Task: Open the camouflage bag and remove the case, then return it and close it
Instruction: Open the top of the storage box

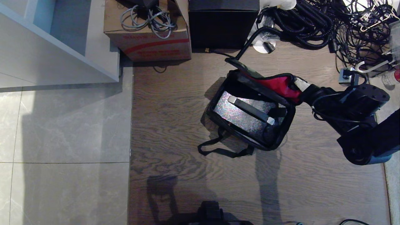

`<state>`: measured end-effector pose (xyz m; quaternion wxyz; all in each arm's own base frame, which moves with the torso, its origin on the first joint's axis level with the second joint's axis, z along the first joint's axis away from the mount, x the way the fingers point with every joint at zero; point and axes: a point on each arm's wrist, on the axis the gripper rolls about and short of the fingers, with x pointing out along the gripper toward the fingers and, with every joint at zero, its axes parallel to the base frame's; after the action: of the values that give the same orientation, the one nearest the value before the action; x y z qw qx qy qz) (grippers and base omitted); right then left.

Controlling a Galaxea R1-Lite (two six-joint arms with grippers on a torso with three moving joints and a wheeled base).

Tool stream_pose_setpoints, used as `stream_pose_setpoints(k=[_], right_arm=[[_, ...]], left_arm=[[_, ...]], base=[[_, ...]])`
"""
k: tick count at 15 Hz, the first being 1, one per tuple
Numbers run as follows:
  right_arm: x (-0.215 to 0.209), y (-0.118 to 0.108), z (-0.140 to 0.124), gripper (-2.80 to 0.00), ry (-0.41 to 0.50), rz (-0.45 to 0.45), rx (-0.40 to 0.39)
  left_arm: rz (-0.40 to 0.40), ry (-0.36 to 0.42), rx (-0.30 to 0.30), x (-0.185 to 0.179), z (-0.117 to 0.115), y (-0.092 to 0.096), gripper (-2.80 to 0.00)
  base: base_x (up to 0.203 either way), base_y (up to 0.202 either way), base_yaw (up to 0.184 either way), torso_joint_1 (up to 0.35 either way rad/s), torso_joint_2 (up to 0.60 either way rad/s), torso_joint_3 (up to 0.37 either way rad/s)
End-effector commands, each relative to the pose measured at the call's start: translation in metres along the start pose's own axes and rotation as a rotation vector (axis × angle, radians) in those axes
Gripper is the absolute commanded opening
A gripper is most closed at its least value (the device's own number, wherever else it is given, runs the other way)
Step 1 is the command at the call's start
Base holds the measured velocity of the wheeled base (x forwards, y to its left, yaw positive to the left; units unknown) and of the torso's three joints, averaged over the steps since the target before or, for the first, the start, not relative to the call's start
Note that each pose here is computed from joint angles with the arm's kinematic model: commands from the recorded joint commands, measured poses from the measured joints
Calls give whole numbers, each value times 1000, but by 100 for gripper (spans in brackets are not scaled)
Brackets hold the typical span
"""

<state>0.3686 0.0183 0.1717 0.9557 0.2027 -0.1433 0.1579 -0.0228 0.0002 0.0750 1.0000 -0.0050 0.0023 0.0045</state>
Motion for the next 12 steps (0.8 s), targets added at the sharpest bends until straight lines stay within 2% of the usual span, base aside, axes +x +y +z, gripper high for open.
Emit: stream_pose_setpoints(k=[1,6,12], right_arm=[[2,-2,-1,0,-7,0,-7],[8,-8,7,0,-46,0,-26],[20,-22,18,0,-106,-9,-96]], left_arm=[[0,0,-1,0,0,0,-280],[0,0,-1,0,0,0,-280],[0,0,-1,0,0,0,-280]], base=[[0,0,0,0,0,0],[0,0,0,0,0,0],[0,0,0,0,0,0]])
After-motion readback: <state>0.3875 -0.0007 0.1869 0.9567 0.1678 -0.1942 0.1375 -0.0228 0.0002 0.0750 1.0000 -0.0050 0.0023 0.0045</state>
